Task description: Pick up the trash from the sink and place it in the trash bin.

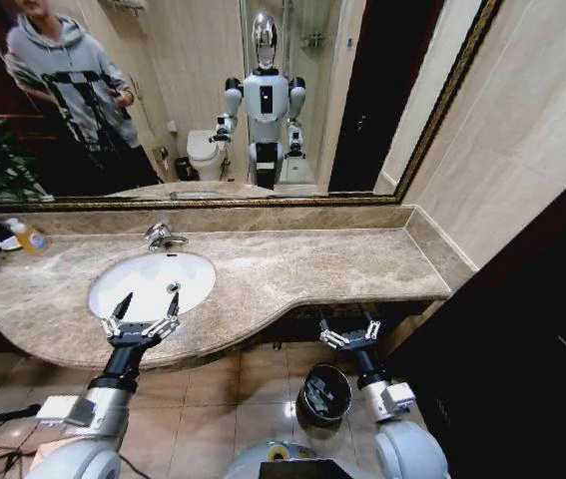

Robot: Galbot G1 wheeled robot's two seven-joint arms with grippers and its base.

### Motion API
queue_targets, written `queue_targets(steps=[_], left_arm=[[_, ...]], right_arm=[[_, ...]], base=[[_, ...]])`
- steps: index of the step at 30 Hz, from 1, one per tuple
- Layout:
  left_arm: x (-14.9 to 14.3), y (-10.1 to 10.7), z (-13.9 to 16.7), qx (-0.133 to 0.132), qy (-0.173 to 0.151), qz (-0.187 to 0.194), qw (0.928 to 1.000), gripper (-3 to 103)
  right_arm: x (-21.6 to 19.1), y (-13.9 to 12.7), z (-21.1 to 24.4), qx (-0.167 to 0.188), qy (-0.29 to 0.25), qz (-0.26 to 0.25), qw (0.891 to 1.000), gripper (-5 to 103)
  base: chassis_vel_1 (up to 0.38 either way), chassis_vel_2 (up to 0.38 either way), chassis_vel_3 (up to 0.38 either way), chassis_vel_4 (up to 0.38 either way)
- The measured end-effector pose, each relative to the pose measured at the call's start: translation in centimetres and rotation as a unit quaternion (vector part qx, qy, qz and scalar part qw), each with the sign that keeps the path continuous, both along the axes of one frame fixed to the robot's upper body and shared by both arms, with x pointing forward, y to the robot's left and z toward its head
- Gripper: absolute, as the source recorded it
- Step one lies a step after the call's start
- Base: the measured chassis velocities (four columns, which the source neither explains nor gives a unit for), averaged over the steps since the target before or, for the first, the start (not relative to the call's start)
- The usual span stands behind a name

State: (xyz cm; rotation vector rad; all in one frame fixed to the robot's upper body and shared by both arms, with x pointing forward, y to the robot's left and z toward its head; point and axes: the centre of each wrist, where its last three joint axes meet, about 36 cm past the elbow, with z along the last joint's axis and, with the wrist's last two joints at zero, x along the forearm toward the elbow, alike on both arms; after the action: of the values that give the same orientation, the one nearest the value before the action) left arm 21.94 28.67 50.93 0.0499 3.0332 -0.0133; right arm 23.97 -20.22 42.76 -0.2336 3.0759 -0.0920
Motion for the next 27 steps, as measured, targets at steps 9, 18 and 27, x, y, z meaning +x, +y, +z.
queue_targets(steps=[9, 18, 27], left_arm=[[0.0, 0.0, 0.0, 0.0, 0.0, 0.0, 1.0, 100], [0.0, 0.0, 0.0, 0.0, 0.0, 0.0, 1.0, 100], [0.0, 0.0, 0.0, 0.0, 0.0, 0.0, 1.0, 100]], right_arm=[[0.01, -0.01, 0.0, 0.0, 0.0, -0.001, 1.0, 100], [0.01, -0.02, 0.0, 0.0, 0.0, -0.001, 1.0, 100], [0.01, -0.03, 0.0, 0.0, -0.001, -0.001, 1.0, 100]], base=[[0.0, 0.0, 0.0, 0.0], [0.0, 0.0, 0.0, 0.0], [0.0, 0.0, 0.0, 0.0]])
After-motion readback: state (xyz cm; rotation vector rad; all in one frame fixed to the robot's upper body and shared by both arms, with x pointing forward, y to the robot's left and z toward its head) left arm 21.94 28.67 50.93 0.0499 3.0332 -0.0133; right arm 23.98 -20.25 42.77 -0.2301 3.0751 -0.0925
